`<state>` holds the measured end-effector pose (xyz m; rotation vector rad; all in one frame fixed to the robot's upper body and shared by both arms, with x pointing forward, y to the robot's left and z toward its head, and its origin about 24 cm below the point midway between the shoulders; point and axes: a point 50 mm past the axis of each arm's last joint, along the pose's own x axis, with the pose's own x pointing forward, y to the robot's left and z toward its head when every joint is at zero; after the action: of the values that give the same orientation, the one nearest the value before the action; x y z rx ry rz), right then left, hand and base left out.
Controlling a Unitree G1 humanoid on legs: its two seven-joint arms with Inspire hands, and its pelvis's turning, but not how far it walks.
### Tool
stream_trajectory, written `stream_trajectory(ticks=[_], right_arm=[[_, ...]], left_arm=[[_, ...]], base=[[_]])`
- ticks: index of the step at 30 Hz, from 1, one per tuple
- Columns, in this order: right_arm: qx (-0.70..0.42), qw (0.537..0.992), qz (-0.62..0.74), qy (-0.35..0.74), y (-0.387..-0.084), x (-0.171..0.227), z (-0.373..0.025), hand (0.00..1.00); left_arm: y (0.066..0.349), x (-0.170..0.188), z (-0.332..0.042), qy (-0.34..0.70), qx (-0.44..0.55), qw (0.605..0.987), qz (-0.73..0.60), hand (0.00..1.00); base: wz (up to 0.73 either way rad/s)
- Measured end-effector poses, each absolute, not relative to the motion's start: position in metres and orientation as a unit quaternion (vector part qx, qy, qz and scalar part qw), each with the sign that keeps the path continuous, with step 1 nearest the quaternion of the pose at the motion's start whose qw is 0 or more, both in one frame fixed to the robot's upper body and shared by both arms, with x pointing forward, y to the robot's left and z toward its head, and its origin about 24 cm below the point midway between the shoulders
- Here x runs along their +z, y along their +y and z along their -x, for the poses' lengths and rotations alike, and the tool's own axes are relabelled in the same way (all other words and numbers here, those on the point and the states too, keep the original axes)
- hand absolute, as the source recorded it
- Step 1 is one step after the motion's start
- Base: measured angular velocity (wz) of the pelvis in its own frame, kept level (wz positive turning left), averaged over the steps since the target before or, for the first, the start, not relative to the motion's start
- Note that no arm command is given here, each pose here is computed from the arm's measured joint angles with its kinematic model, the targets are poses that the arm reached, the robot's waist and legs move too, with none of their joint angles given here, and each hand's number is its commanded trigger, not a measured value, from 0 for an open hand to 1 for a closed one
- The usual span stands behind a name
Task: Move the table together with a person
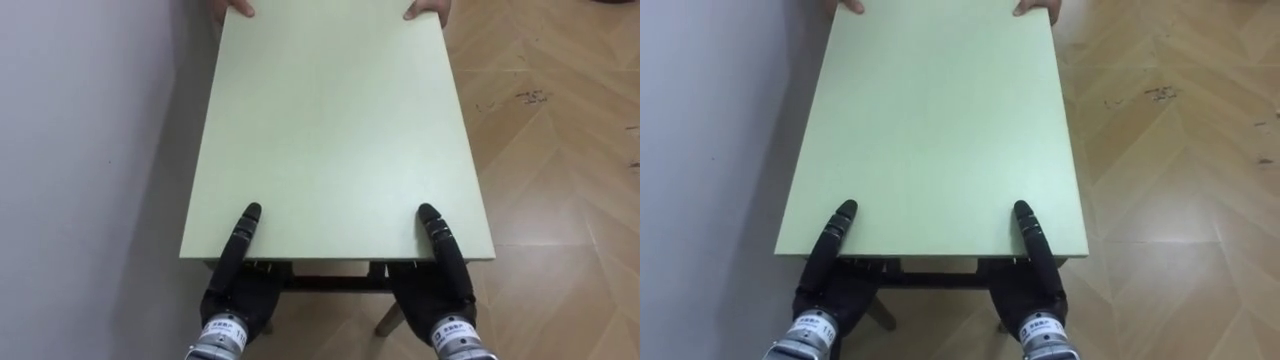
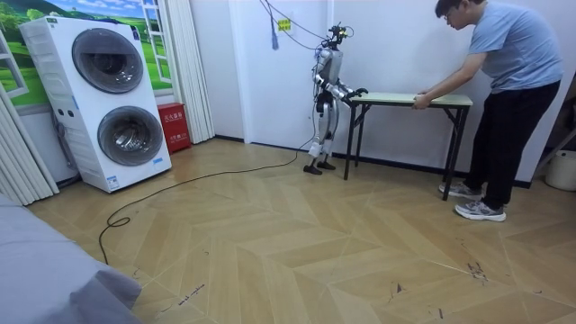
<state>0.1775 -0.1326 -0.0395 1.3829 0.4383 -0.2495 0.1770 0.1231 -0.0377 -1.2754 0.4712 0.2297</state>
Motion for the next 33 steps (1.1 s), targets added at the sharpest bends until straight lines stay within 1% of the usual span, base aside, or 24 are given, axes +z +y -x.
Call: stream_trajectory(ticks=[9,10,11,12,13,16,18,19,21,23,26,33], right_arm=[[-0.119,0.740,-0.630,0.202,-0.132,-0.042,-0.177,1.00],[-0.119,0.740,-0.631,0.202,-0.132,-0.042,-0.177,0.95],[-0.119,0.740,-0.631,0.202,-0.133,-0.042,-0.177,0.51],[-0.119,0.740,-0.631,0.202,-0.133,-0.042,-0.177,0.04],[-0.119,0.740,-0.631,0.202,-0.133,-0.042,-0.177,0.00],[-0.117,0.740,-0.631,0.201,-0.133,-0.044,-0.176,0.00],[-0.104,0.756,-0.616,0.197,-0.133,-0.046,-0.174,0.00],[-0.097,0.768,-0.602,0.196,-0.135,-0.048,-0.174,0.00],[-0.088,0.779,-0.588,0.199,-0.137,-0.049,-0.175,0.00],[-0.084,0.792,-0.570,0.200,-0.141,-0.052,-0.173,0.00],[-0.086,0.803,-0.553,0.204,-0.146,-0.055,-0.172,0.00],[-0.085,0.808,-0.544,0.208,-0.148,-0.057,-0.171,0.00]], left_arm=[[0.124,-0.041,-0.177,0.224,0.108,0.773,0.584,1.00],[0.123,-0.041,-0.177,0.224,0.107,0.773,0.584,0.77],[0.123,-0.041,-0.177,0.223,0.108,0.774,0.583,0.35],[0.123,-0.041,-0.177,0.223,0.108,0.774,0.583,0.00],[0.123,-0.041,-0.177,0.222,0.108,0.774,0.582,0.00],[0.124,-0.041,-0.178,0.225,0.107,0.778,0.577,0.00],[0.123,-0.043,-0.177,0.231,0.101,0.789,0.561,0.00],[0.123,-0.043,-0.177,0.234,0.094,0.798,0.548,0.00],[0.122,-0.042,-0.177,0.232,0.074,0.816,0.524,0.00],[0.122,-0.040,-0.176,0.228,0.040,0.842,0.487,0.00],[0.120,-0.042,-0.176,0.235,0.020,0.864,0.446,0.00],[0.115,-0.044,-0.173,0.241,-0.027,0.873,0.423,0.00]], base=[[-0.01],[0.00],[0.00],[0.00],[0.00],[0.00],[0.00],[0.00],[0.02],[0.00],[0.00],[0.00]])
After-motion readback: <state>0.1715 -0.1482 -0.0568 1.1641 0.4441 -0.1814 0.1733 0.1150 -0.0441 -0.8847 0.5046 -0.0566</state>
